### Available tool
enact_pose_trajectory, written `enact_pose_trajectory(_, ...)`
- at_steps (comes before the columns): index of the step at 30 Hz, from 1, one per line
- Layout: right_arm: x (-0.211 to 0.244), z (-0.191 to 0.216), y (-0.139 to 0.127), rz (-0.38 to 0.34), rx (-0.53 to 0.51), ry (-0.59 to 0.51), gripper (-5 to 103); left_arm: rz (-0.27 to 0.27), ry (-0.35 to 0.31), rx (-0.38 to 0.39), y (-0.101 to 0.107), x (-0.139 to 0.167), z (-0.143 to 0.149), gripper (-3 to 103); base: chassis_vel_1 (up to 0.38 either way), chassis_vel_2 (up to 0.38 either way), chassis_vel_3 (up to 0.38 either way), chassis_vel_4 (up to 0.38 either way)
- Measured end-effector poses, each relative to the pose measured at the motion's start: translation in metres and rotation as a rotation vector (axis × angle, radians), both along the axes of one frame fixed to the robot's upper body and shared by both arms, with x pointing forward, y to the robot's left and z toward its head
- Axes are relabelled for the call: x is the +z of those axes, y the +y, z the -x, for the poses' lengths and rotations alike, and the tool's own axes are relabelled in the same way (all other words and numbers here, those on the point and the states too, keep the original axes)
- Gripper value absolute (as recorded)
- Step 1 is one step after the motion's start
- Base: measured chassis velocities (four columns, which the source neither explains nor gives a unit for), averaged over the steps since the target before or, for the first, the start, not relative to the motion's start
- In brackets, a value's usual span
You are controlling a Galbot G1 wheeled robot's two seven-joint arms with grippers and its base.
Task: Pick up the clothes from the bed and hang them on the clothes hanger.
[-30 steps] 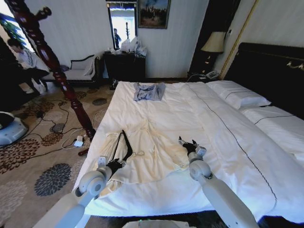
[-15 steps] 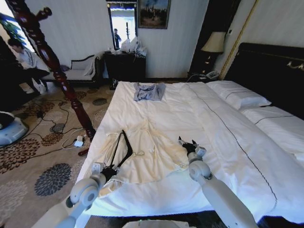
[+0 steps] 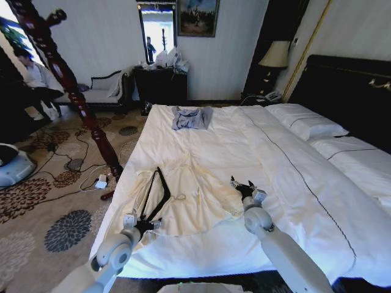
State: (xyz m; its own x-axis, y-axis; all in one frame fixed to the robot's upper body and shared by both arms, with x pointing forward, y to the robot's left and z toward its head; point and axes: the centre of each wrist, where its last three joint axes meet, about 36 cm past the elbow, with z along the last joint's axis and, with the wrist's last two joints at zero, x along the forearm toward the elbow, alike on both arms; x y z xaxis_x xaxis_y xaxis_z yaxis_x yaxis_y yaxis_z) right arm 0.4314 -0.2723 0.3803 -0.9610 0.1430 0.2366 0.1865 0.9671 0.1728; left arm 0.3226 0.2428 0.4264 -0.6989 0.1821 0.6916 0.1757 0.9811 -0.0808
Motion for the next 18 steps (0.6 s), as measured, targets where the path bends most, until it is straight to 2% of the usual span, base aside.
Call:
enact_pose_trajectory(1,-0.0008,-0.0001,-0.0004,0.001,-0.001,0.003,100,0.002,-0.002,0.001,0.0000,0.0004,-0.0013,70,0.000,0.000,0.000,0.000)
enact_pose_trajectory(3,-0.0011,-0.0001,-0.0006,0.001,-0.001,0.004,100,0.004,-0.003,0.000,0.0000,0.0006,-0.0017,70,0.000,0.000,0.000,0.000)
enact_pose_trajectory(5,-0.0025,0.0000,-0.0015,0.002,-0.003,0.008,100,0.008,-0.003,-0.002,-0.0003,0.0014,-0.0031,58,0.000,0.000,0.000,0.000)
enact_pose_trajectory(6,-0.0025,0.0000,-0.0015,0.002,-0.003,0.008,100,0.008,-0.003,-0.002,-0.0003,0.0014,-0.0031,58,0.000,0.000,0.000,0.000)
enact_pose_trajectory(8,-0.0030,0.0002,-0.0021,0.003,-0.005,0.009,100,0.013,-0.001,-0.003,-0.0006,0.0016,-0.0040,47,0.000,0.000,0.000,0.000)
enact_pose_trajectory(9,-0.0032,0.0002,-0.0024,0.003,-0.005,0.010,100,0.016,0.000,-0.003,-0.0007,0.0017,-0.0044,47,0.000,0.000,0.000,0.000)
enact_pose_trajectory(10,-0.0034,0.0001,-0.0028,0.003,-0.007,0.010,100,0.022,0.004,-0.003,-0.0011,0.0016,-0.0052,37,0.000,0.000,0.000,0.000)
enact_pose_trajectory(11,-0.0034,0.0000,-0.0030,0.003,-0.007,0.010,100,0.025,0.007,-0.003,-0.0013,0.0016,-0.0056,37,0.000,0.000,0.000,0.000)
enact_pose_trajectory(12,-0.0034,0.0000,-0.0032,0.003,-0.008,0.011,100,0.028,0.010,-0.003,-0.0016,0.0014,-0.0057,31,0.000,0.000,0.000,0.000)
enact_pose_trajectory(14,-0.0034,0.0000,-0.0033,0.003,-0.008,0.011,100,0.031,0.014,-0.005,-0.0020,0.0009,-0.0057,31,0.000,0.000,0.000,0.000)
enact_pose_trajectory(16,-0.0038,0.0005,-0.0040,0.003,-0.010,0.012,100,0.033,0.015,-0.006,-0.0026,0.0005,-0.0058,22,0.000,0.000,0.000,0.000)
enact_pose_trajectory(18,-0.0041,0.0009,-0.0042,0.004,-0.011,0.013,100,0.033,0.011,-0.005,-0.0027,0.0009,-0.0059,19,0.000,0.000,0.000,0.000)
